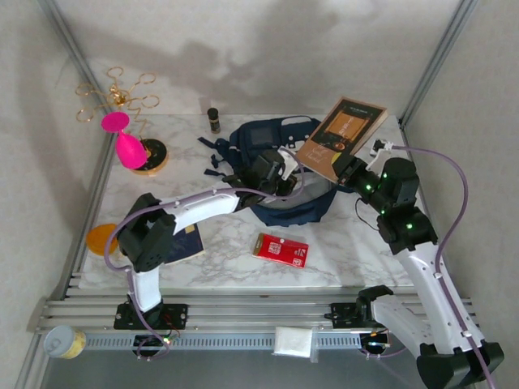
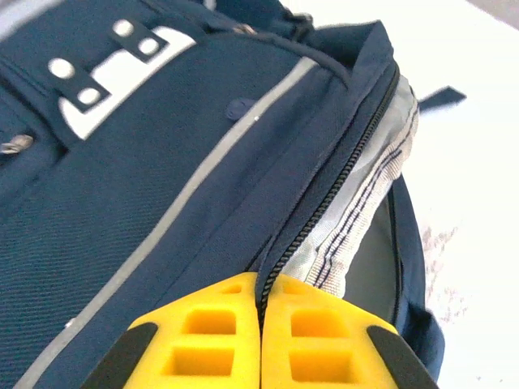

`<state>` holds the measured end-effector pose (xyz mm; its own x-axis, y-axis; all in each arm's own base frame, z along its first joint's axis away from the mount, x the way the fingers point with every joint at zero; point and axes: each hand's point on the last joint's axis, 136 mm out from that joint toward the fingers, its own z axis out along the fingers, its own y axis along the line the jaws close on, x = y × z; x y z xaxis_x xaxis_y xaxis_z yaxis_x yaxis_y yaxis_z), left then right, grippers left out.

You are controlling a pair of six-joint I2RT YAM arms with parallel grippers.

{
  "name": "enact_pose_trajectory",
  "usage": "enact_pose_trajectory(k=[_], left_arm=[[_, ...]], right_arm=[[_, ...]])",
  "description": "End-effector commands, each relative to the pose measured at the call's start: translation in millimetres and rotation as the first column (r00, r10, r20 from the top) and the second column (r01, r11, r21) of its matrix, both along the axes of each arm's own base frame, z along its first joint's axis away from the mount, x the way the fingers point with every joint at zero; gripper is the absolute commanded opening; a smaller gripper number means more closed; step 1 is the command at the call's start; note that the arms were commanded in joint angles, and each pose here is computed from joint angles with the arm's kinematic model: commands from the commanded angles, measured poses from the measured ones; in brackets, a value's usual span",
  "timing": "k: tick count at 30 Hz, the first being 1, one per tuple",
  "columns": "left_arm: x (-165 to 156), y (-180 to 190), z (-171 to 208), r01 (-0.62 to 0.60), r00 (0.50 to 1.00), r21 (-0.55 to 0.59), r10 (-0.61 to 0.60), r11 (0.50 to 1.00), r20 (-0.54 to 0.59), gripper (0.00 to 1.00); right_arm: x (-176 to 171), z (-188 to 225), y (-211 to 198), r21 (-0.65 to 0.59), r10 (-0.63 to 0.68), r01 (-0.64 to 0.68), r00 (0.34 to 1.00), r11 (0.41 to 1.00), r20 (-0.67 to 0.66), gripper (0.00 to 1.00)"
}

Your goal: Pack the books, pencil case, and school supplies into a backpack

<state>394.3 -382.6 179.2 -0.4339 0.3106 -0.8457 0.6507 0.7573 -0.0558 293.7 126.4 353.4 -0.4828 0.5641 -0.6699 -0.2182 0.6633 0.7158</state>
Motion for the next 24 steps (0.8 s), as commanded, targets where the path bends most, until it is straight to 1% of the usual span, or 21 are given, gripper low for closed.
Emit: enact_pose_trajectory(k=[1, 6, 9, 11, 12, 14, 16, 17, 19, 21, 24], left_arm=[[27.3, 35.2, 57.0, -0.157, 0.982, -0.088, 0.165, 0.984, 0.093, 0.00], [33.4, 48.1, 99.9, -0.206, 0.961, -0.171, 0.232, 0.963, 0.151, 0.00], [35.9, 51.1, 114.8, -0.222, 0.951, -0.196, 0.257, 0.955, 0.172, 0.00], [35.0, 47.5, 125.7, -0.201, 0.954, -0.226, 0.243, 0.953, 0.176, 0.00], [33.1, 43.8, 132.2, -0.183, 0.958, -0.247, 0.229, 0.952, 0.173, 0.00], [30.5, 37.5, 143.2, -0.153, 0.964, -0.287, 0.207, 0.946, 0.169, 0.00], [31.3, 36.1, 152.2, -0.155, 0.961, -0.325, 0.219, 0.933, 0.169, 0.00], [31.9, 36.0, 154.8, -0.168, 0.959, -0.335, 0.233, 0.927, 0.164, 0.00], [27.2, 32.7, 161.0, -0.171, 0.955, -0.336, 0.240, 0.926, 0.173, 0.00], [17.8, 26.5, 164.9, -0.139, 0.957, -0.334, 0.214, 0.932, 0.198, 0.00], [10.7, 21.0, 166.8, -0.110, 0.962, -0.334, 0.185, 0.936, 0.203, 0.00]], right_arm=[[-10.2, 5.5, -1.6, -0.018, 0.029, -0.029, 1.000, 0.999, 0.000, 0.00], [-27.4, -23.7, -19.1, -0.070, -0.018, 0.008, 0.991, 0.998, -0.136, 0.00], [-44.2, -30.1, -29.6, -0.095, -0.056, 0.040, 0.982, 0.995, -0.179, 0.00], [-54.7, -36.2, -30.7, -0.091, -0.053, 0.035, 0.978, 0.995, -0.202, 0.00], [-59.7, -41.8, -25.5, -0.070, -0.019, 0.003, 0.974, 0.998, -0.224, 0.00], [-67.1, -59.3, -5.9, 0.014, 0.095, -0.095, 0.957, 0.995, -0.273, 0.00], [-73.0, -86.6, 8.8, 0.097, 0.183, -0.160, 0.930, 0.982, -0.319, 0.00], [-74.1, -95.7, 13.4, 0.122, 0.214, -0.184, 0.924, 0.975, -0.318, 0.00], [-73.5, -104.3, 26.0, 0.200, 0.292, -0.241, 0.915, 0.950, -0.280, 0.00], [-71.9, -104.2, 41.9, 0.279, 0.387, -0.321, 0.893, 0.905, -0.229, 0.00], [-64.4, -105.7, 56.4, 0.325, 0.446, -0.378, 0.878, 0.867, -0.170, 0.00]])
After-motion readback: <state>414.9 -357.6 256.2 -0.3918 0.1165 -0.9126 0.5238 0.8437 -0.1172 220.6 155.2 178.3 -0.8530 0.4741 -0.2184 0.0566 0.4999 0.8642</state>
